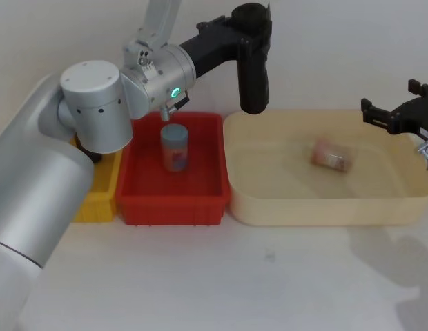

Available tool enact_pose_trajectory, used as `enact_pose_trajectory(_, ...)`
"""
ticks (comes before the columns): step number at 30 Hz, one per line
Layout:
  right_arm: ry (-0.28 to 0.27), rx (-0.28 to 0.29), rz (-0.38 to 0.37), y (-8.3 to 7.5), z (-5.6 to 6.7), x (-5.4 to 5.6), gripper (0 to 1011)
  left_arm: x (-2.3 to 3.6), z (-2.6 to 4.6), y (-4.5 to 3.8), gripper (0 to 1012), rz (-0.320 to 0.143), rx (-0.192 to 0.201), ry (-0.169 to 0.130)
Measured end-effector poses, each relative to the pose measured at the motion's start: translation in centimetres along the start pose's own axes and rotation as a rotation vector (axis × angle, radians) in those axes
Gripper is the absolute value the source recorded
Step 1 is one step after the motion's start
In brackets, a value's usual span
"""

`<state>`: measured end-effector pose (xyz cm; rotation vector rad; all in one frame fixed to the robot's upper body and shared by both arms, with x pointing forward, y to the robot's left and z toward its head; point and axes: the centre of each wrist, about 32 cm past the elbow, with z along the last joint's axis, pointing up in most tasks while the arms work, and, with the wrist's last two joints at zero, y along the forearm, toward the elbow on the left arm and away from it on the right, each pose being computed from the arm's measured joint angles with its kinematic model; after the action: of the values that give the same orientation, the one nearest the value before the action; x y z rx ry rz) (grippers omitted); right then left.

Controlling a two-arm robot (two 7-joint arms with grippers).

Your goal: Pick up the garbage bag with the one hand and transfer it to the other hand.

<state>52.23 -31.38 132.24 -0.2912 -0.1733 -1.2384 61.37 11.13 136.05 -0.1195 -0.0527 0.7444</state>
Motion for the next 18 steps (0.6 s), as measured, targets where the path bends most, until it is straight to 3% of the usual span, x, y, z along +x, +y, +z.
enact_pose_trajectory(9,-0.016,0.030,0.055,-0.24,-0.10,-0.15,1000,-0.11,-0.03,-0.26,547,-0.004,0.001,-0.001)
enact_pose_trajectory(18,-0.035,0.094,0.163,0.22,-0.36,-0.79,1000,-0.17,-0.05,-0.40,547,-0.006,0.002,-0.001)
